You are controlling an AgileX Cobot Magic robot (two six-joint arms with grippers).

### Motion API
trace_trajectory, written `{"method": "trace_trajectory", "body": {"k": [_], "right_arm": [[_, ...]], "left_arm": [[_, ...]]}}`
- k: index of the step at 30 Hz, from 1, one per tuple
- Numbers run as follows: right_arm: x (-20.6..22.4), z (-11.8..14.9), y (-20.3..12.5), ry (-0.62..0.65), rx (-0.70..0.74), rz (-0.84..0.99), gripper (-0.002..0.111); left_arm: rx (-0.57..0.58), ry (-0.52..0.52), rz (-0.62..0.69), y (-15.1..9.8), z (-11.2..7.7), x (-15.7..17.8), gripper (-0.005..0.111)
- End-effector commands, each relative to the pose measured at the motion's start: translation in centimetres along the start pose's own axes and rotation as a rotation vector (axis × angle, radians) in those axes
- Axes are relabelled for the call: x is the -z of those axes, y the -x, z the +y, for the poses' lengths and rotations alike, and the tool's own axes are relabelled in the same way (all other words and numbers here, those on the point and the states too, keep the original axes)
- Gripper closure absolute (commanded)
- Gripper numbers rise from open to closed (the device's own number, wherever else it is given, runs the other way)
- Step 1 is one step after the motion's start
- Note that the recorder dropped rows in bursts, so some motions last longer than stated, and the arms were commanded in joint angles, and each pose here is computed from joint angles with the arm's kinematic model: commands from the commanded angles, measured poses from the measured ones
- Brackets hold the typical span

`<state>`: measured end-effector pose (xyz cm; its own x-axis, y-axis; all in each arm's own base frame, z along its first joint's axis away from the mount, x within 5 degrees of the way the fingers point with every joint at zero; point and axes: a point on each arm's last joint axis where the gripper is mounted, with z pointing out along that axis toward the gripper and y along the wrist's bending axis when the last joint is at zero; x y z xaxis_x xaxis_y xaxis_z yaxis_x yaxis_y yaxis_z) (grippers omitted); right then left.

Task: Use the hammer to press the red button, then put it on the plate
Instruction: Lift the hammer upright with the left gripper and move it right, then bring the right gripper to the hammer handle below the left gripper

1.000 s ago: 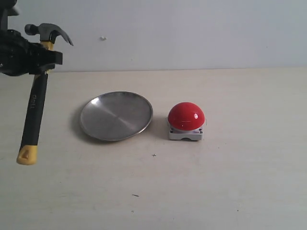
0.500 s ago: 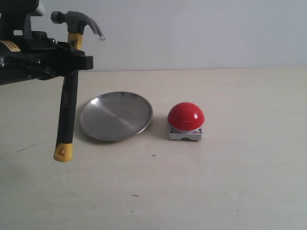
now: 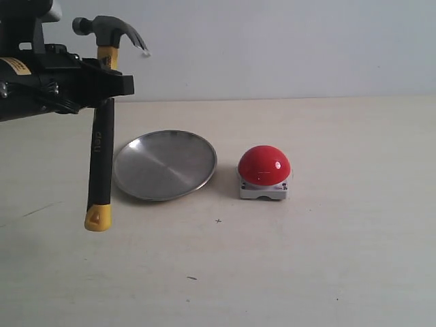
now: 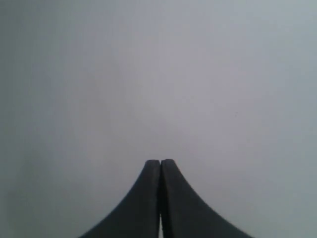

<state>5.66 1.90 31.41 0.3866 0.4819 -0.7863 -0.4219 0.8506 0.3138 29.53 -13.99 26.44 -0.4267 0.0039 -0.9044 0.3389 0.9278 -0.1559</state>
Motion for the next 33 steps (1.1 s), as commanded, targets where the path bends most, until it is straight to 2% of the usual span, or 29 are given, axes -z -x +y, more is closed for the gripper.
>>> {"method": "trace_trajectory", "body": {"k": [1, 3, 7, 13, 18, 22, 27, 32, 33], "right_arm": [[-4.8, -0.6, -1.5, 0.039, 0.044, 0.231, 0.108], [-7.7, -1.4, -4.3, 0.140, 0.056, 0.395, 0.108], [-10.4, -2.6, -8.7, 0.261, -0.098, 0.591, 0.108], [-12.9, -5.6, -16.2, 0.288, -0.278, 0.806, 0.108], [-14.3, -4.6, -22.2, 0.364, -0.344, 0.949, 0.103], [-15.3, -2.9, -25.9, 0.452, -0.345, 1.001, 0.093], [-16.3, -1.3, -28.4, 0.512, -0.351, 1.030, 0.078], [-16.9, 0.7, -29.7, 0.578, -0.352, 1.037, 0.048], [-17.1, 1.3, -29.8, 0.591, -0.347, 1.036, 0.039]], "left_arm": [[0.012, -0.007, -0.100, 1.4, -0.3, 0.5, 0.107], [0.016, -0.007, -0.100, 1.4, -0.3, 0.5, 0.107], [0.032, -0.008, -0.106, 1.4, -0.2, 0.5, 0.107], [0.032, -0.007, -0.116, 1.5, -0.2, 0.5, 0.107], [0.034, -0.007, -0.119, 1.5, -0.2, 0.5, 0.107], [0.034, -0.007, -0.119, 1.5, -0.2, 0.5, 0.107], [0.034, -0.007, -0.119, 1.5, -0.2, 0.5, 0.107], [0.032, -0.007, -0.119, 1.5, -0.2, 0.5, 0.107], [0.032, -0.007, -0.119, 1.5, -0.2, 0.5, 0.107]]}}
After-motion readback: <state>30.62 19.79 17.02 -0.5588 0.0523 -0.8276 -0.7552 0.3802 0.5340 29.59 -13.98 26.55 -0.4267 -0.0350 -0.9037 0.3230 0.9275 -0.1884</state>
